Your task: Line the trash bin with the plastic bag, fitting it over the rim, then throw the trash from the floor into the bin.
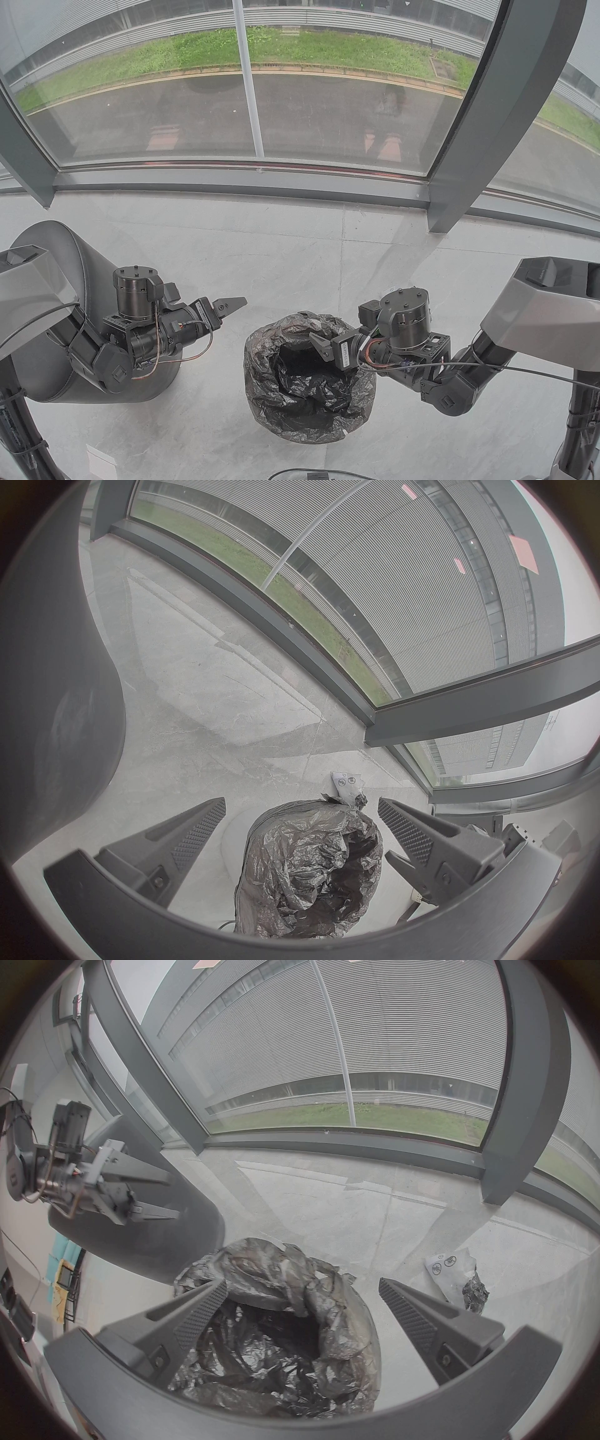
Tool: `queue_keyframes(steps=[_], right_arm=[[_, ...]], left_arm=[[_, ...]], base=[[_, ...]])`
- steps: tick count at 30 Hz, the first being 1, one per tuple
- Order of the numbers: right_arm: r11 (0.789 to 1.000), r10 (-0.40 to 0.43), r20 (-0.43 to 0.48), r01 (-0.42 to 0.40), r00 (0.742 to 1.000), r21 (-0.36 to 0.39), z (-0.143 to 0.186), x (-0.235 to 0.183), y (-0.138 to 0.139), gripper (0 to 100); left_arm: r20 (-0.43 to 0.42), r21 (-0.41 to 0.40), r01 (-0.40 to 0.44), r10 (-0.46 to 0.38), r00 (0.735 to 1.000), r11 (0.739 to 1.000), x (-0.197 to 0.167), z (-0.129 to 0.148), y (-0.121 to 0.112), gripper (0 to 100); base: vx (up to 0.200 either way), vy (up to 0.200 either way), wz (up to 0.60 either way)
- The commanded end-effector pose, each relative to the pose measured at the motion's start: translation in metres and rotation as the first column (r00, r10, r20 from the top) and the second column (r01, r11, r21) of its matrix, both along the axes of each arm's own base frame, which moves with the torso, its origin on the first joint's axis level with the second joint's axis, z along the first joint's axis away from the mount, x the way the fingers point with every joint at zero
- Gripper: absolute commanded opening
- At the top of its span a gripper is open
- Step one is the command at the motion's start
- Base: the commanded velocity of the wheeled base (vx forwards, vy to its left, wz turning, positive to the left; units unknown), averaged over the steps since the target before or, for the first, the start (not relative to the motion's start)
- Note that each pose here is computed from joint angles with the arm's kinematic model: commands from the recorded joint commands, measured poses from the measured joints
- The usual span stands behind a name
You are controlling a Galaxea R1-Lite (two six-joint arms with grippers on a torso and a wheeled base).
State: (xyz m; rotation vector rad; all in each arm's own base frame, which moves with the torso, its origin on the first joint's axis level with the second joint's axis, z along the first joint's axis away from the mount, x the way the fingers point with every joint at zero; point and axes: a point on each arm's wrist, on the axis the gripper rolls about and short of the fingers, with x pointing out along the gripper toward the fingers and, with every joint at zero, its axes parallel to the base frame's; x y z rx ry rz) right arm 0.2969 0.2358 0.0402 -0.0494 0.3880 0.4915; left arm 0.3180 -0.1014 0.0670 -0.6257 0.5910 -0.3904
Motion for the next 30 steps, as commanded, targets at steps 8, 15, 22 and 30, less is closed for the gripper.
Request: queue_keyframes(steps=[8,15,22,30], right_arm=[[0.996,-0.07,-0.038,0.068,0.997,-0.06,-0.038,0.02,-0.004,100],[0.995,-0.074,-0.045,0.071,0.996,-0.069,-0.044,0.024,-0.003,100],[0.987,-0.136,-0.027,0.133,0.99,-0.085,-0.053,0.037,-0.005,100],[0.985,-0.158,0.023,0.159,0.987,-0.069,-0.043,0.046,0.0,100]], left_arm=[[-0.003,0.0,0.001,-0.001,1.0,1.0,0.0,-0.001,0.0,100],[-0.005,0.001,0.001,-0.001,1.0,1.0,0.0,-0.001,0.0,100],[-0.005,0.0,0.002,-0.002,1.0,1.0,0.0,-0.001,0.0,100],[-0.003,0.0,0.004,-0.004,1.0,1.0,0.0,-0.001,-0.001,100]], base=[[0.0,0.0,0.0],[0.0,0.0,0.0],[0.0,0.0,0.0],[0.0,0.0,0.0]])
